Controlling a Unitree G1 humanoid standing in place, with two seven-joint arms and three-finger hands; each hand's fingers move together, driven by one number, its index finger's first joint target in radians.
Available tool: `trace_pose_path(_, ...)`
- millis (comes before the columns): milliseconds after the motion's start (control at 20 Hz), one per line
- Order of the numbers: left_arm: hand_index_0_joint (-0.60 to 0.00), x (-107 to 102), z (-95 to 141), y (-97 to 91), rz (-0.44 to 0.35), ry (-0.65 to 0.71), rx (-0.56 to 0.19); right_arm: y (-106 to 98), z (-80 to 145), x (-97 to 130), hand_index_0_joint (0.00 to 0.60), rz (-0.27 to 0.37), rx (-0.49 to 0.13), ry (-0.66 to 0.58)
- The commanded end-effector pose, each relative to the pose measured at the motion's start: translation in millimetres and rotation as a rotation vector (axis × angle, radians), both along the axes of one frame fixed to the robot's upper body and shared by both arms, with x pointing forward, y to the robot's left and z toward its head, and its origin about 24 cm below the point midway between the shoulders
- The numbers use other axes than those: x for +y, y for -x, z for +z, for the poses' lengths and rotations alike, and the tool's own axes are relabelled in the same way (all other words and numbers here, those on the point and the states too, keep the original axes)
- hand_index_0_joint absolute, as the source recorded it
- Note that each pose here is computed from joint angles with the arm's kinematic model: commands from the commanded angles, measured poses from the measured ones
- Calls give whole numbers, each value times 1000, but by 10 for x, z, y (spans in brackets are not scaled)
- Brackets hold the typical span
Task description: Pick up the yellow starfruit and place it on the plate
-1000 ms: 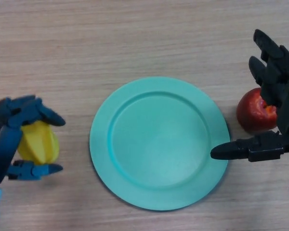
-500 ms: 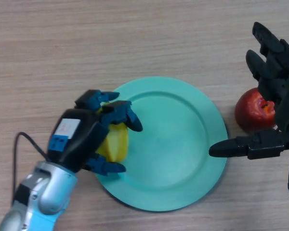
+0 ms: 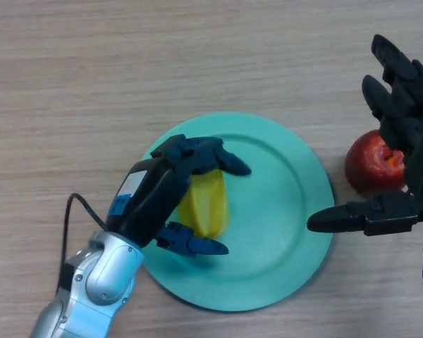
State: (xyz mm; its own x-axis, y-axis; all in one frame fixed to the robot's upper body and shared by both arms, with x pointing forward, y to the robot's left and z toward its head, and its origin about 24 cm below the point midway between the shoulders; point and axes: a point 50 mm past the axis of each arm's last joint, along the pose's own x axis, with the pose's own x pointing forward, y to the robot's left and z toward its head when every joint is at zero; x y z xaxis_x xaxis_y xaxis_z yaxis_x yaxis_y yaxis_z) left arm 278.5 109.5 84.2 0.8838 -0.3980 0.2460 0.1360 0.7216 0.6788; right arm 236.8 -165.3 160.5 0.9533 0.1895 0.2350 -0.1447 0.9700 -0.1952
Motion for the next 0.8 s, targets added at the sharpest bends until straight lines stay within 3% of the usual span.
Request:
trace_pose_path(50, 0, -22, 287, 19, 1, 51, -172, 113, 317, -54, 0, -14, -214, 4)
trace_pose_path(300, 0, 12, 269, 48, 25, 13, -146, 128, 300, -42, 0, -9, -206, -2)
trace_pose_path(500, 0, 107, 512, 113, 42, 86, -225, 103, 316, -34, 0, -11, -210, 15)
trace_pose_path(800, 0, 485, 1128, 387, 7, 471, -247, 68, 288, -38, 0, 0, -199, 18)
